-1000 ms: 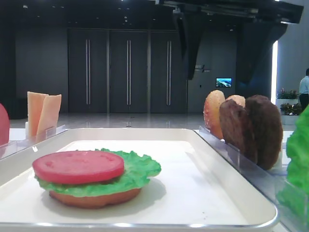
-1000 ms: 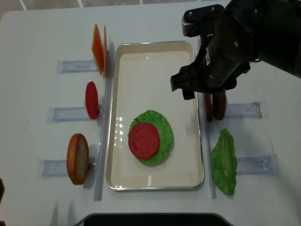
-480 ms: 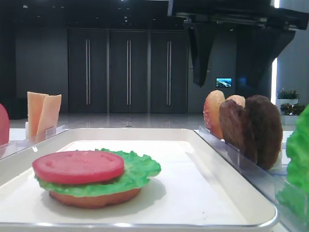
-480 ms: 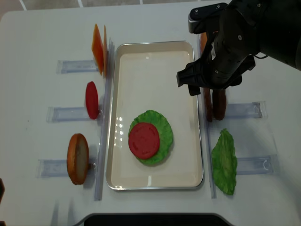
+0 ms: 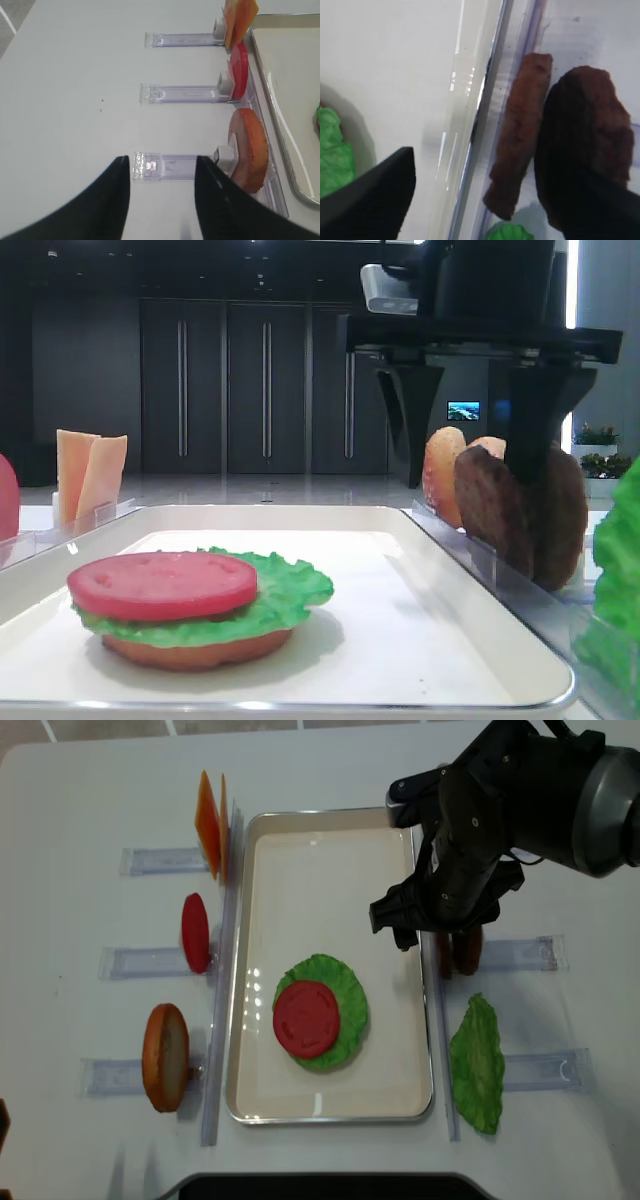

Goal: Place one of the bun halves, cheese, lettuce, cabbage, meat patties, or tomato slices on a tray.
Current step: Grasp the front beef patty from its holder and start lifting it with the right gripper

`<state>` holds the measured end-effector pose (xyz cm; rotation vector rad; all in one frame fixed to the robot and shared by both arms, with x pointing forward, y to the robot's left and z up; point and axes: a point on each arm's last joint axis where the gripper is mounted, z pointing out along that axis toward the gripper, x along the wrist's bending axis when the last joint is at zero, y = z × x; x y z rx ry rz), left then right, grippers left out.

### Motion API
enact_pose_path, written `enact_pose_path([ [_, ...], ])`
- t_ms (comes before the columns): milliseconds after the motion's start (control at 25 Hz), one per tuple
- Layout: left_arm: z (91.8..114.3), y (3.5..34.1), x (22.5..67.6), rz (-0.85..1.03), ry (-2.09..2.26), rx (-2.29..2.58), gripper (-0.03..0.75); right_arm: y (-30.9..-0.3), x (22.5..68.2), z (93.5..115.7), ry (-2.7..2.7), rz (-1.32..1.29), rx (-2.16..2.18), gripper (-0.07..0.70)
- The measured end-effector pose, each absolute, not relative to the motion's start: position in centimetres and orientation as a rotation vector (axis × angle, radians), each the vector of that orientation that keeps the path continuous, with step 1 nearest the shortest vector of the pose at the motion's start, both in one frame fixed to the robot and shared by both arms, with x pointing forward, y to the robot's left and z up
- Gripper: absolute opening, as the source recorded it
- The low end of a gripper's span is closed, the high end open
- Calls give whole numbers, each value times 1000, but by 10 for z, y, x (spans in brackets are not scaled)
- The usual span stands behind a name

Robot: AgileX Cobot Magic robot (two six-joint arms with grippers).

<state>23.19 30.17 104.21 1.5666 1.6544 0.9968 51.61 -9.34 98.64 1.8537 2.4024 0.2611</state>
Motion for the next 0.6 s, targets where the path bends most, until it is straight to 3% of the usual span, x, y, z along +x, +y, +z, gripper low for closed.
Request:
enact_pose_path([
  [360,1042,302,232,997,1654,1567,328,-95,522,977,2403,240,1840,501],
  [600,1042,302,232,997,1654,1567,328,-95,523,977,2402,235,1822,371],
])
